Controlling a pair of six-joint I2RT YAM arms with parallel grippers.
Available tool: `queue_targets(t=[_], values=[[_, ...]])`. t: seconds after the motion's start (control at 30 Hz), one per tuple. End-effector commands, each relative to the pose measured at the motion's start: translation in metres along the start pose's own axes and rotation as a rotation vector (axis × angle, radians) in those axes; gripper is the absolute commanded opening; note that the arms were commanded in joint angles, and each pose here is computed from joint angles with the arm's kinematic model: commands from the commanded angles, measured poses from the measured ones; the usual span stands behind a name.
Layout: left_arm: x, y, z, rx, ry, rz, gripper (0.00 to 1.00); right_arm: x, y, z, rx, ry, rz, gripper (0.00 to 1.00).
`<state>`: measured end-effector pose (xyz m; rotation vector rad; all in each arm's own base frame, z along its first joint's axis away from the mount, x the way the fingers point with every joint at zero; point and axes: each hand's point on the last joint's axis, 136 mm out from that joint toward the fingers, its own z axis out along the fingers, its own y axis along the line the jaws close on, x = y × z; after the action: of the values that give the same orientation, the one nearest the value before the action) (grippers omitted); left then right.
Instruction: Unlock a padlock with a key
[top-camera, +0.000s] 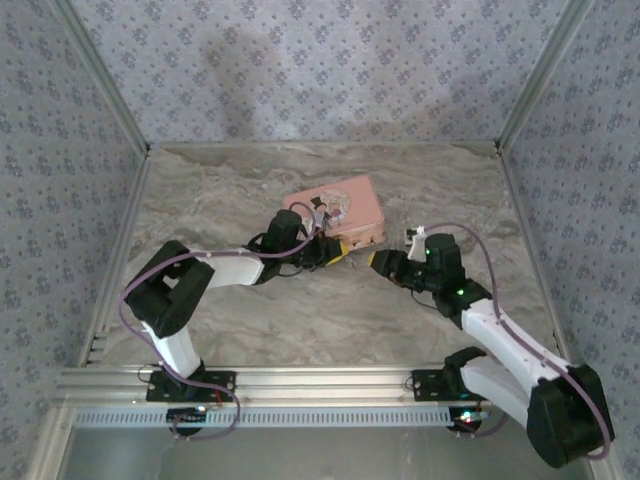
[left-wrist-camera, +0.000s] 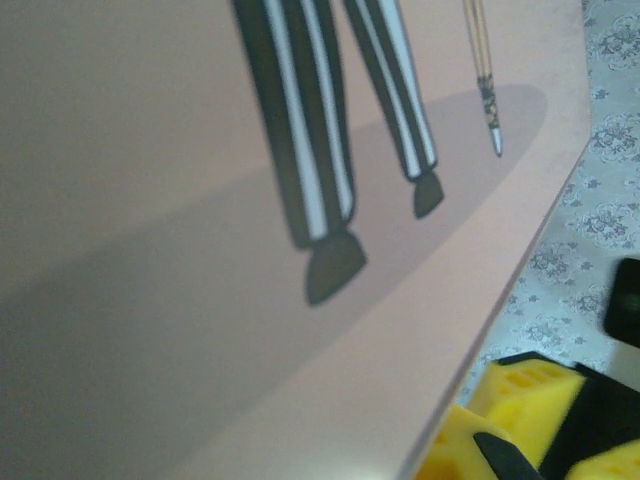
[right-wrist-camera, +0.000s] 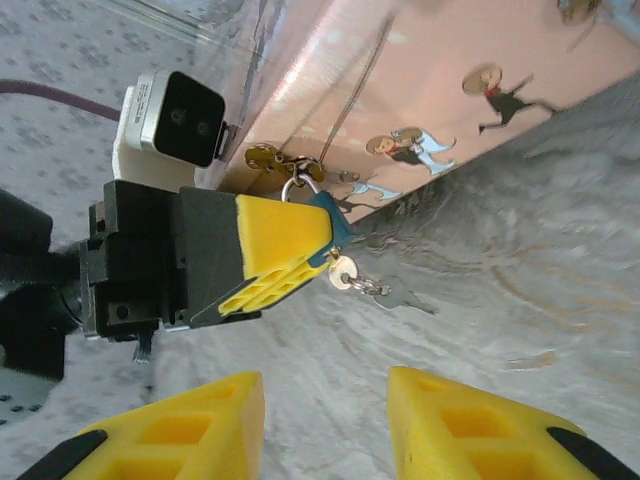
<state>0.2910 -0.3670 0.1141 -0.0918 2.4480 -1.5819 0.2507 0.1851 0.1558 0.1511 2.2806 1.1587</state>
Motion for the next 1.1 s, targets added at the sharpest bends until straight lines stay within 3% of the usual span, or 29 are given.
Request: queue_targets(t=[0.0,0.2,0.4,0.7,1.07], values=[[0.006,-0.024,-0.004,0.054,0.057,-0.012,0.0,0.021,-0.029,-0.015,0.228,0.106,-0.184,0.4],[0.007,-0.025,-0.005,0.051,0.062,-0.015,0.0,0.007,-0.006,-0.018,0.309,0.116,-0.422,0.44],[0.007,-0.028,-0.007,0.061,0.064,-0.024,0.0,0.007,0.02,-0.007,0.281,0.125,-0.585,0.48],[0.007,-0.04,-0.006,0.104,0.086,-0.062,0.0,0.006,0.035,0.021,0.163,0.084,-0.691,0.46],[0.004,-0.048,-0.008,0.118,0.098,-0.067,0.0,0.005,0.021,0.048,0.256,0.119,-0.779,0.44]])
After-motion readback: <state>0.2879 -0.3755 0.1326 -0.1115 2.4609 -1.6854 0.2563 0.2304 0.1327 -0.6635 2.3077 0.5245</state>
